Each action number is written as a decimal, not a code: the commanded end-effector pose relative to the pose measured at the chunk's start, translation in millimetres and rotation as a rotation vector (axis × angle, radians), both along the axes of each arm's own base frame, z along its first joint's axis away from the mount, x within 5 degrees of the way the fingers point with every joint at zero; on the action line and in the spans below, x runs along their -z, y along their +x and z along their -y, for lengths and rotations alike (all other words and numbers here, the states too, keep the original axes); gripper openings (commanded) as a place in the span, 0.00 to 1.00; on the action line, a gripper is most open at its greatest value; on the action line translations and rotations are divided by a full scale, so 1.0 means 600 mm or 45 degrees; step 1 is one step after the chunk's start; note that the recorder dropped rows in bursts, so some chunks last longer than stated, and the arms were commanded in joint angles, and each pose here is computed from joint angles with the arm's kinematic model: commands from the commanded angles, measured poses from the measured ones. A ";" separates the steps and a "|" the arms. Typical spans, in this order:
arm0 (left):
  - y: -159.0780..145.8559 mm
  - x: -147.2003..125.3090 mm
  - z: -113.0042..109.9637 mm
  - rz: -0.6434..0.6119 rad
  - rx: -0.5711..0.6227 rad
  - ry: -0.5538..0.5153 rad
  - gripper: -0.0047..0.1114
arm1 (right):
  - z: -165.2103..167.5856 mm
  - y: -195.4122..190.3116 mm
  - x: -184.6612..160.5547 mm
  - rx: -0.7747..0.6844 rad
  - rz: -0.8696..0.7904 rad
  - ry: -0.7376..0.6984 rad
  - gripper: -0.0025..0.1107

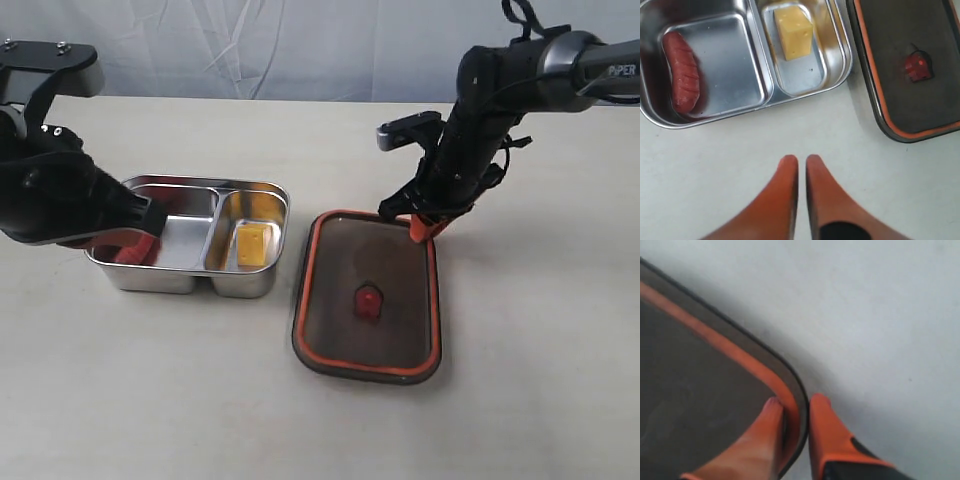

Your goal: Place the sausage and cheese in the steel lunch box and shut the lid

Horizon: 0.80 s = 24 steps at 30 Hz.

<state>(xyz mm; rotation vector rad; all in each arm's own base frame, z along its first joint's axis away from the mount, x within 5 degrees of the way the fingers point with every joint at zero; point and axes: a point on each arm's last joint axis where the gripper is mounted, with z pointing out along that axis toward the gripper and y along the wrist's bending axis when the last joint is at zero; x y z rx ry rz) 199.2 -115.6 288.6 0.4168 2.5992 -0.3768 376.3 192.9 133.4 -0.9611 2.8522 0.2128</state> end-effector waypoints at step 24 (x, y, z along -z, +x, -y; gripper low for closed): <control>-0.009 -0.056 0.002 0.220 -0.278 -0.497 0.55 | 0.035 0.008 -0.156 0.306 0.101 0.500 0.01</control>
